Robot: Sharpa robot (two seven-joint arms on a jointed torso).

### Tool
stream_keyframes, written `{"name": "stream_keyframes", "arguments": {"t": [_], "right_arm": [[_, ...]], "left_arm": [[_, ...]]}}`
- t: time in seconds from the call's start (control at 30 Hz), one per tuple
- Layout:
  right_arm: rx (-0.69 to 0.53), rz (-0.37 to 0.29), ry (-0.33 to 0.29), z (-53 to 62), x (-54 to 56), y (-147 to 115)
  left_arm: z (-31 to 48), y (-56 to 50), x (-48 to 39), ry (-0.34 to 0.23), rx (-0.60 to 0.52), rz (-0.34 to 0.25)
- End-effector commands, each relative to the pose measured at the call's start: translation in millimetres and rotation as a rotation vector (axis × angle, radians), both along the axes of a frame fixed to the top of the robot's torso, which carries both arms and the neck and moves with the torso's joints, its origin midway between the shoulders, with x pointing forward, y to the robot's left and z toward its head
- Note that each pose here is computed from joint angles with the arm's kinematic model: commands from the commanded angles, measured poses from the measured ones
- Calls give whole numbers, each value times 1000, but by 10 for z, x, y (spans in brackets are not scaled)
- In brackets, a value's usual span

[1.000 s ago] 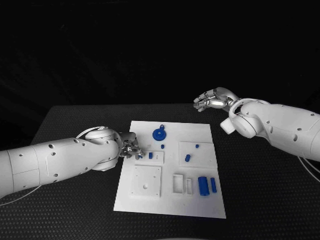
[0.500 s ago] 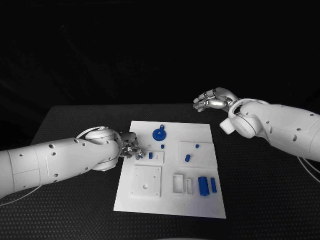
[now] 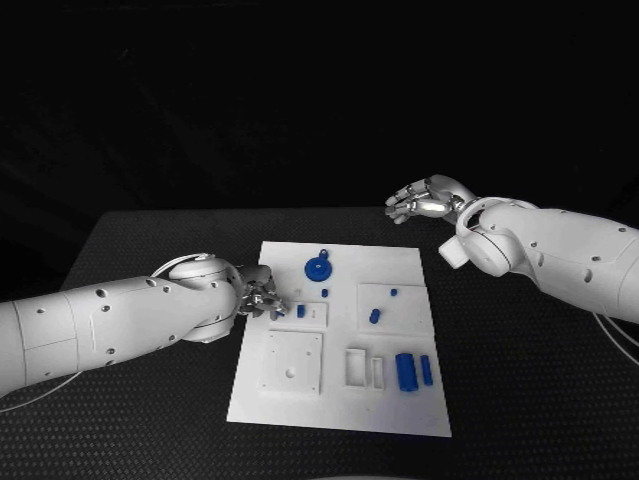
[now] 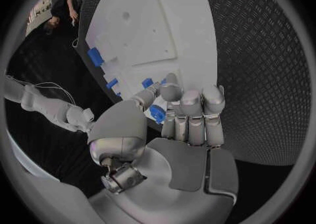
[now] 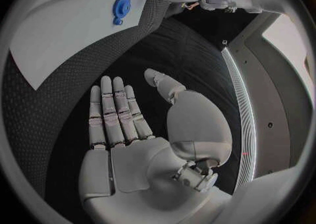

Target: Assemble the parts on the task board

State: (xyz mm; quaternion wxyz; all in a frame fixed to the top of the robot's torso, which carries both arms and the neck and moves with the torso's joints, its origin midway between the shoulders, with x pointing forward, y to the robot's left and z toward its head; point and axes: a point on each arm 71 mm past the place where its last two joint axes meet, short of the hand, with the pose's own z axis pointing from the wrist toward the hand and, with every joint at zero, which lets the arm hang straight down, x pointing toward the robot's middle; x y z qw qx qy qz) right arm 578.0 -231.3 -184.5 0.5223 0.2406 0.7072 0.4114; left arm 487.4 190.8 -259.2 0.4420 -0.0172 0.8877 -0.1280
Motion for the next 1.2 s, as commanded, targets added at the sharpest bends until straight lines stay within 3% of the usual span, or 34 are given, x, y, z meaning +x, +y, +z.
{"name": "stream_keyframes", "arguments": {"t": [0.03,0.83,1.2], "right_arm": [[1,17,3,-5,-5,19],[1,18,4,-5,-10,19],[1,18,5,-6,-10,17]], "left_arm": [[-20,-12,-20,22,2,-14],[-47,-40,38,47,25,-5],[-69,-97,26,88,53,-38]]}}
